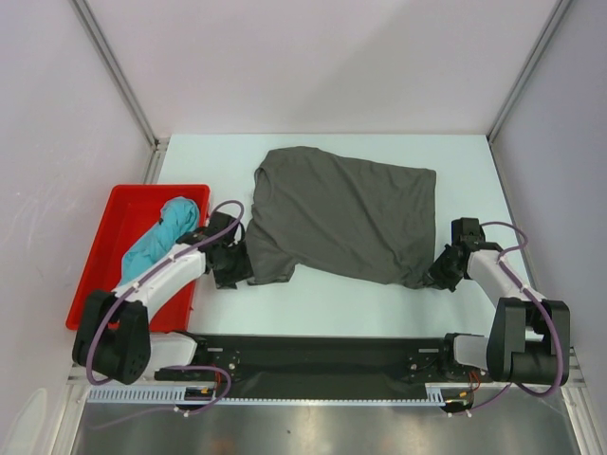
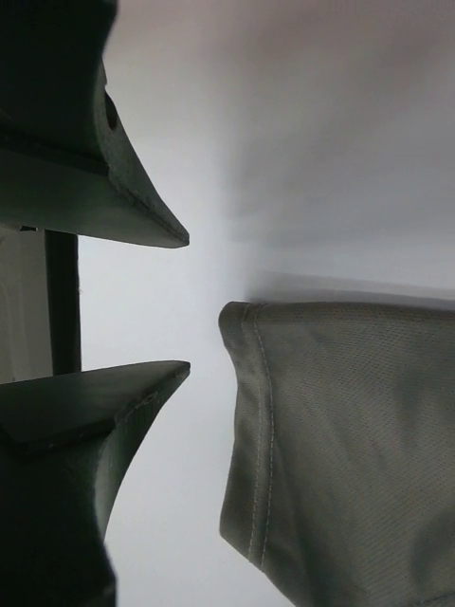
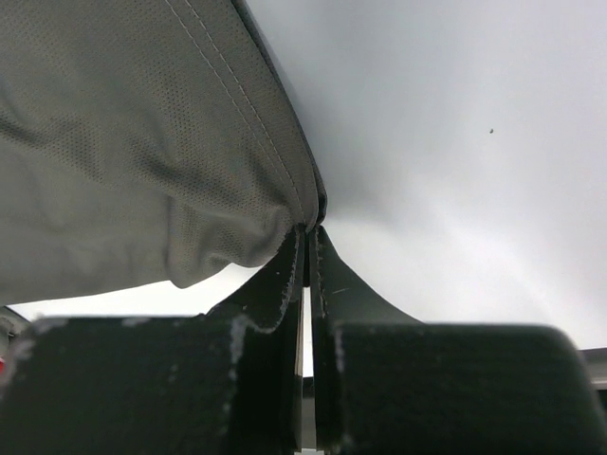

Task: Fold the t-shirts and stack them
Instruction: Flatten the tshirt out

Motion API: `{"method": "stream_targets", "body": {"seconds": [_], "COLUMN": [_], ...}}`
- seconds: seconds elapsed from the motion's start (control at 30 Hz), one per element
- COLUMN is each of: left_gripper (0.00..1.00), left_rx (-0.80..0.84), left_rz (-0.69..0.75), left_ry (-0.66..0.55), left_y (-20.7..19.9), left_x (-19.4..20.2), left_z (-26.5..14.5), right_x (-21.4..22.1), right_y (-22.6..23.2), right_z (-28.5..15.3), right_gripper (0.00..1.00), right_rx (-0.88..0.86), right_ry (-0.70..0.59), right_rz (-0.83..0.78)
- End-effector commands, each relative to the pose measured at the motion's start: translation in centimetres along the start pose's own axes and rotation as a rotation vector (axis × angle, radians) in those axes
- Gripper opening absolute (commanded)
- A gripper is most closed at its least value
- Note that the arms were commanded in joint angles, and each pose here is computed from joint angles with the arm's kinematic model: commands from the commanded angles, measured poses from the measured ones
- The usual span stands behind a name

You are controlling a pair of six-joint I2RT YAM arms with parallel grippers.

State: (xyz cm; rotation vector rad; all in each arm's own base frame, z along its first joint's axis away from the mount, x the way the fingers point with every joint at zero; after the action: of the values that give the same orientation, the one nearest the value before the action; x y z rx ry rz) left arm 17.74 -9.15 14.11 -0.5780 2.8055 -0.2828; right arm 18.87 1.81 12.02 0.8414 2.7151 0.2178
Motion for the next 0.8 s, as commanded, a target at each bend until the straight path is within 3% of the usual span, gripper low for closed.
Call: {"method": "stream_targets", "body": {"seconds": [0.0,0.4,0.77], "left_gripper": [0.56,0.48,0.48], "left_rx": [0.009,-0.050,-0.041], "left_rz": [-0.016,0.008,0.020], "left_ry": [-0.046,-0.044,-0.018], "left_y": [-0.8,-1.5,-1.9], "left_x": [-0.9,-2.3,-2.6], "left_z": [0.6,2.0,2.9], "right_x": [-0.2,-0.2,-0.2], "right_y": [0.3,0.3,0.3], "right_z": [-0.3,-0.2,-0.3], "right_gripper": [0.00,0.00,0.00], "right_rx": [-0.030,-0.034,-0.036], "right_ry": [-0.020,-0.012,-0.013], "right_rz": [-0.024,-0.028,-0.028]}}
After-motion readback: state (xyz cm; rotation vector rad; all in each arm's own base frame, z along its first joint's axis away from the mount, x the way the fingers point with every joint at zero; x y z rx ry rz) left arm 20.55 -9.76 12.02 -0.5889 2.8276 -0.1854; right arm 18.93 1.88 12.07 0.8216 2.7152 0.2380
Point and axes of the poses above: each gripper's point midway between its finger pads, its own z axis out along the fingers, its own y axis along the line the jaws close on, x = y × z, the point moved 10 cm from there along -z, back along the fingers, and after that the axes turned 7 degrees about -z, right-handed, at the moved point
